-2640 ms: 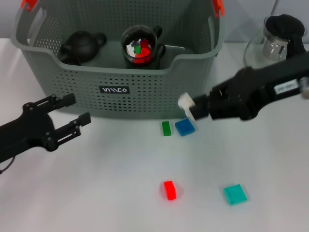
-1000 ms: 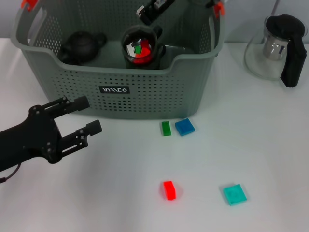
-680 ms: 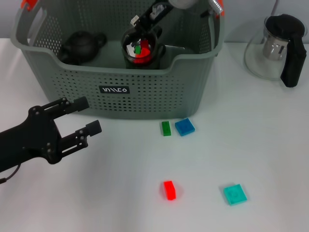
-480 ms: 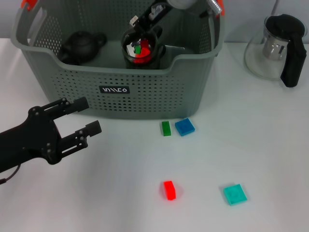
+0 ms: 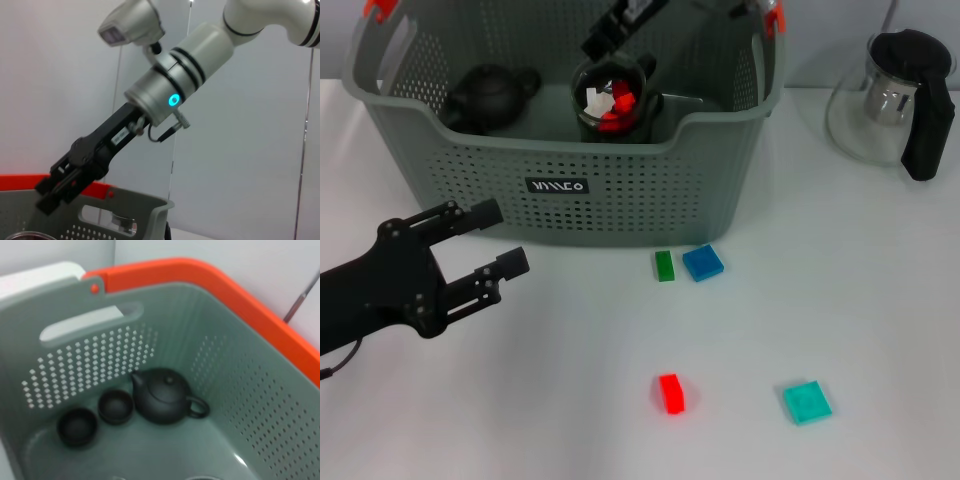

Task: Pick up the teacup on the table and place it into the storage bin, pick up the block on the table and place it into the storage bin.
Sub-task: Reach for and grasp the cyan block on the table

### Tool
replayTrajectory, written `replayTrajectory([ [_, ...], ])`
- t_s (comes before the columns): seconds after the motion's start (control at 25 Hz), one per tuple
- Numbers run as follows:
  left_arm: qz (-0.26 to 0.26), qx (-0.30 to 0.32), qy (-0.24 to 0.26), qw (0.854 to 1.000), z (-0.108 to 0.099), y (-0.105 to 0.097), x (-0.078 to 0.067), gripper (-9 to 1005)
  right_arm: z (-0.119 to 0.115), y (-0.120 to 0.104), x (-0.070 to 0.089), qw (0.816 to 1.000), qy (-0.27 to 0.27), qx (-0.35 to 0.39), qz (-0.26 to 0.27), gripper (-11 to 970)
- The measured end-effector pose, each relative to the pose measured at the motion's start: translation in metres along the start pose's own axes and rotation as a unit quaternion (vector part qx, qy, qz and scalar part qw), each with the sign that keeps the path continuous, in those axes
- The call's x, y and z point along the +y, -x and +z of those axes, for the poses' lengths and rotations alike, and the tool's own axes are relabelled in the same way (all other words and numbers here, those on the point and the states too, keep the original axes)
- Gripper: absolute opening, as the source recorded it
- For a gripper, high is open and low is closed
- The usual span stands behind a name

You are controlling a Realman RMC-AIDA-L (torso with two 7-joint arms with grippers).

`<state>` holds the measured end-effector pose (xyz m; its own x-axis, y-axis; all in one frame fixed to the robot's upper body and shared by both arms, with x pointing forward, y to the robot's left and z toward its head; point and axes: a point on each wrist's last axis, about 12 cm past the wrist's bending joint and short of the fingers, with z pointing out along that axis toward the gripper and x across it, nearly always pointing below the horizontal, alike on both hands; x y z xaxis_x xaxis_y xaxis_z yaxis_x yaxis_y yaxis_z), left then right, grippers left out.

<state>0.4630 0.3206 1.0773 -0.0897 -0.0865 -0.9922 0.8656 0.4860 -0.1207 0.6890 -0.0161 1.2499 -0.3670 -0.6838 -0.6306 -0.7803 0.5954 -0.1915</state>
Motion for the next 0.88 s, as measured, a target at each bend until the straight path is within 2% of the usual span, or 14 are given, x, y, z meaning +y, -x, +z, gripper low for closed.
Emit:
replayTrajectory([
  [0.08,0.0,-0.002,0.003,1.0,-0.001,0.0,0.0,628,-0.013,0.002,-0.001,1.0,0.013,-0.009,0.0,542],
  [0.16,0.0,-0.003,0.005,1.0,-0.001,0.0,0.0,628,-0.032,0.001,-0.002,0.999,0.033,-0.024,0.001,556],
  [0.28,0.0,-0.004,0.007,1.0,-0.002,0.0,0.001,628,-0.078,-0.009,-0.001,0.995,0.073,-0.064,-0.009,578],
  [0.4,0.0,-0.005,0.009,1.0,-0.002,0.0,0.001,628,-0.123,-0.037,-0.001,0.991,0.107,-0.072,-0.031,584],
  [0.48,0.001,-0.005,0.009,1.0,-0.002,0.0,0.001,628,-0.143,-0.057,0.0,0.989,0.131,-0.062,-0.034,583],
  [0.56,0.002,-0.004,0.01,1.0,-0.002,0.0,0.001,628,-0.153,-0.079,0.002,0.984,0.174,-0.04,-0.026,583],
  [0.68,0.0,-0.004,0.013,1.0,-0.002,-0.001,0.001,627,-0.153,-0.117,0.005,0.973,0.231,0.013,0.003,582],
  [0.8,-0.002,-0.003,0.015,1.0,0.0,-0.002,0.002,627,-0.146,-0.147,0.008,0.969,0.238,0.062,0.025,581],
  [0.88,-0.003,0.0,0.017,1.0,0.002,-0.003,0.003,627,-0.141,-0.16,0.01,0.968,0.236,0.082,0.02,580],
])
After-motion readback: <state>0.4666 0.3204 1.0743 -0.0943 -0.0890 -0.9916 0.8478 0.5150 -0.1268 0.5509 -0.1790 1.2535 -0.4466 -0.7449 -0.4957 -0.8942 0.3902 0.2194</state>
